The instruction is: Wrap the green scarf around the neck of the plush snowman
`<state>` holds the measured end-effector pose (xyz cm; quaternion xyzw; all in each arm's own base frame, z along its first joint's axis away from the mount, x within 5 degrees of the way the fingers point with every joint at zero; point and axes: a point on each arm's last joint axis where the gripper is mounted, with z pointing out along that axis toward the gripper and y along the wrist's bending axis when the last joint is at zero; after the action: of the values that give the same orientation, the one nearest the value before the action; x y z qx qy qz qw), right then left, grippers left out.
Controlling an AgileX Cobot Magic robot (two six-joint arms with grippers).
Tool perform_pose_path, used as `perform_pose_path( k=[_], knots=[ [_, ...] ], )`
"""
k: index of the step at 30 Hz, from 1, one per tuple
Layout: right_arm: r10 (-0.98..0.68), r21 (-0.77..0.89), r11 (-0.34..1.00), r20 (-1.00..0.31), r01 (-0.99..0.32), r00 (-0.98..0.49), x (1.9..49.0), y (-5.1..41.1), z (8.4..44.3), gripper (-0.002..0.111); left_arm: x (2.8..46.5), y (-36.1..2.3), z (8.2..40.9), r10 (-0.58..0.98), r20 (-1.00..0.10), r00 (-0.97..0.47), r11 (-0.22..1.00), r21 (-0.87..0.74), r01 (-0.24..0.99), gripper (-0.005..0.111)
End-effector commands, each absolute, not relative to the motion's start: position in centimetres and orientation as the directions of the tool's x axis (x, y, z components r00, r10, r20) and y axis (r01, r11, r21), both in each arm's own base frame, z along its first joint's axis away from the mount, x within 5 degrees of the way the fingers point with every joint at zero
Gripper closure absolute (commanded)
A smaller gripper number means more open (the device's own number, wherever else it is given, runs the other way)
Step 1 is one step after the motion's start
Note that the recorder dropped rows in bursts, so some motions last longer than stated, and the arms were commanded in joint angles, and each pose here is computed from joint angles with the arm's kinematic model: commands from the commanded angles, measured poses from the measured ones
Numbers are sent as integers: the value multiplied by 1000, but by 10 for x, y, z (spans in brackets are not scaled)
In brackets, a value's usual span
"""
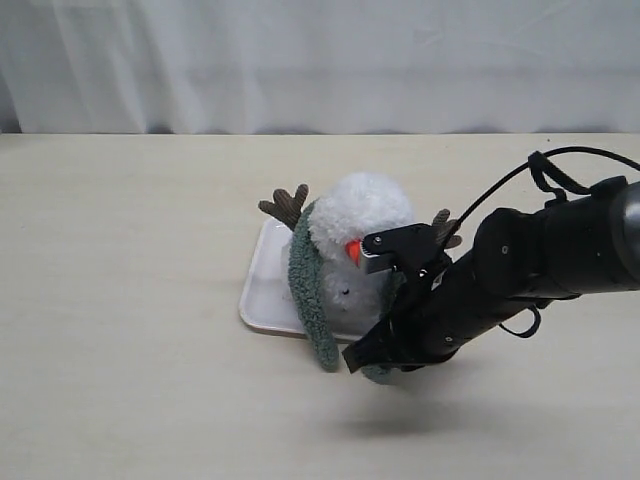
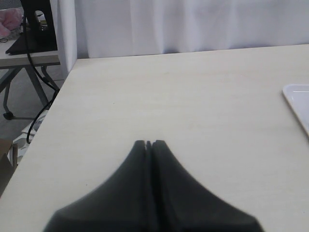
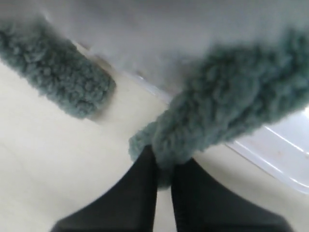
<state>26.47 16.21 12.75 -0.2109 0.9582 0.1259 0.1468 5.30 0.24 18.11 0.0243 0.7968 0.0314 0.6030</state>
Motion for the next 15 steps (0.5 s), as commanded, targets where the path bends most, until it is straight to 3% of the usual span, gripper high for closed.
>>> perform_pose_path(
  k=[1, 7, 15],
  knots=[
    [-396, 181, 869, -301, -460, -867, 261, 161, 124, 81, 53, 2, 181, 76, -961, -266, 997, 78, 0, 107],
    [-405, 203, 866, -252, -457, -879, 255, 160, 126, 57, 53, 2, 181, 76, -961, -266, 997, 78, 0, 107],
    [-435, 259, 840, -202, -476, -877, 238, 157, 158, 54, 53, 2, 181, 76, -961, -266, 997, 78, 0, 107]
  ],
)
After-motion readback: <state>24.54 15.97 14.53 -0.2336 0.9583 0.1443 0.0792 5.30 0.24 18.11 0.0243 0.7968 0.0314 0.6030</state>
